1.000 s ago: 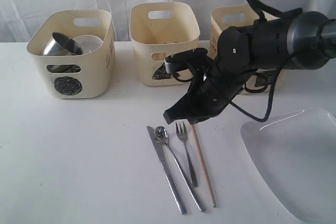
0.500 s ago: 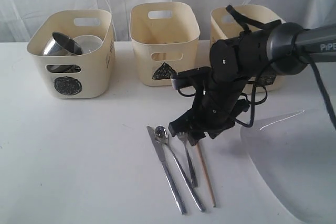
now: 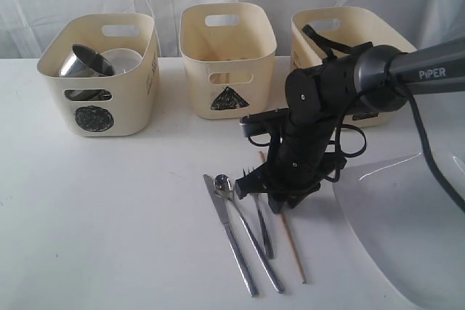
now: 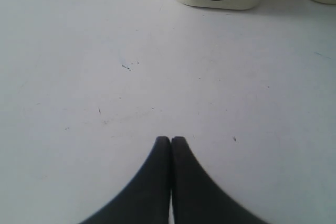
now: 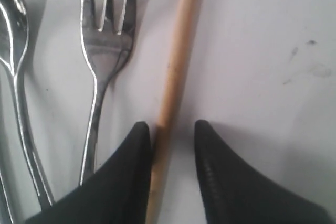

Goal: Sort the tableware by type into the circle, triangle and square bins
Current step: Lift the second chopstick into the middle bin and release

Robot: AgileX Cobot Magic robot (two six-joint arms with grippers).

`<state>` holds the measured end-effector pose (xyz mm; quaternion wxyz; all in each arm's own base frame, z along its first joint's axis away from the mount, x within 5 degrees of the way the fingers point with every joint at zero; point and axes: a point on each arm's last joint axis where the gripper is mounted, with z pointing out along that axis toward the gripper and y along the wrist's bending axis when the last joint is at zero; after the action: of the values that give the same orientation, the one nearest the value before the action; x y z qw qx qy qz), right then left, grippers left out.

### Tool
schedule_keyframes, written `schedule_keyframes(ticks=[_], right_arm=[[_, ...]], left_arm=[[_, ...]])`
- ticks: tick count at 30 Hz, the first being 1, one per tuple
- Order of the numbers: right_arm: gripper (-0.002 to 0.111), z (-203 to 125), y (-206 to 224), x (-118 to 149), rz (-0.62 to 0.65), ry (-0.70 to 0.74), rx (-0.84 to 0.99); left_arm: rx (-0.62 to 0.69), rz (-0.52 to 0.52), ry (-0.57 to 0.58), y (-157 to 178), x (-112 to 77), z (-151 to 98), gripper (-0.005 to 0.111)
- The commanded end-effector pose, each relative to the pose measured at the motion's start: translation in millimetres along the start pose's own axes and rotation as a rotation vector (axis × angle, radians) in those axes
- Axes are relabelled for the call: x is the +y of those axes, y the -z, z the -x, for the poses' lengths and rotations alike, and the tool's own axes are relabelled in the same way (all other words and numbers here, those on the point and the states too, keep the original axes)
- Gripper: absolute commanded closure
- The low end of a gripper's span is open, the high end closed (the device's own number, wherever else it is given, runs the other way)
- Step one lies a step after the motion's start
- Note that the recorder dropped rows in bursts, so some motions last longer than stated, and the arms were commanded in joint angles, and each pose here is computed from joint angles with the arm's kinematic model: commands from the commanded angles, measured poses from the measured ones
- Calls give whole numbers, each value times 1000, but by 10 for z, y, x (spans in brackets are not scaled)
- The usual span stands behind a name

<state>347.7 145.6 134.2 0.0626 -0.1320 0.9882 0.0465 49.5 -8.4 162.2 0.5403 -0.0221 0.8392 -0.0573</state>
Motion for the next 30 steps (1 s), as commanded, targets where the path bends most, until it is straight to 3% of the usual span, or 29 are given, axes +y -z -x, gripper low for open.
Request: schedule_keyframes(ticks=[1,4,9,16,19,22,23,26,30], right_arm=[[92,-11,-138,-21,0,-13,28],[108,7,-164,-22,1,-55,11],[108,66,-82,-9,11,-90,-44],[108,283,936,89,46,-17,-224],[108,323,1762,142,70,31,-473],[108,435,2150,109,63,50,-727],[108,543,2277,57,57,46,-887],[108,726,2291,-63,34,33,-1068],[108,1038,1977,-163,16,12,-1227]], left_arm=[[-2,-8,2,-2,-4,-7,107],[-2,-8,2,-2,-4,-7,107],[-2,-8,2,-2,-4,-7,107],[-2,-8,2,-2,-4,-7,107],[-2,-8,2,-2,-4,-7,107],[-2,-8,2,-2,-4,-7,107],[-2,-8,2,-2,-4,-7,107],[-2,-8,2,-2,-4,-7,107],[-2,-8,2,-2,-4,-7,107]])
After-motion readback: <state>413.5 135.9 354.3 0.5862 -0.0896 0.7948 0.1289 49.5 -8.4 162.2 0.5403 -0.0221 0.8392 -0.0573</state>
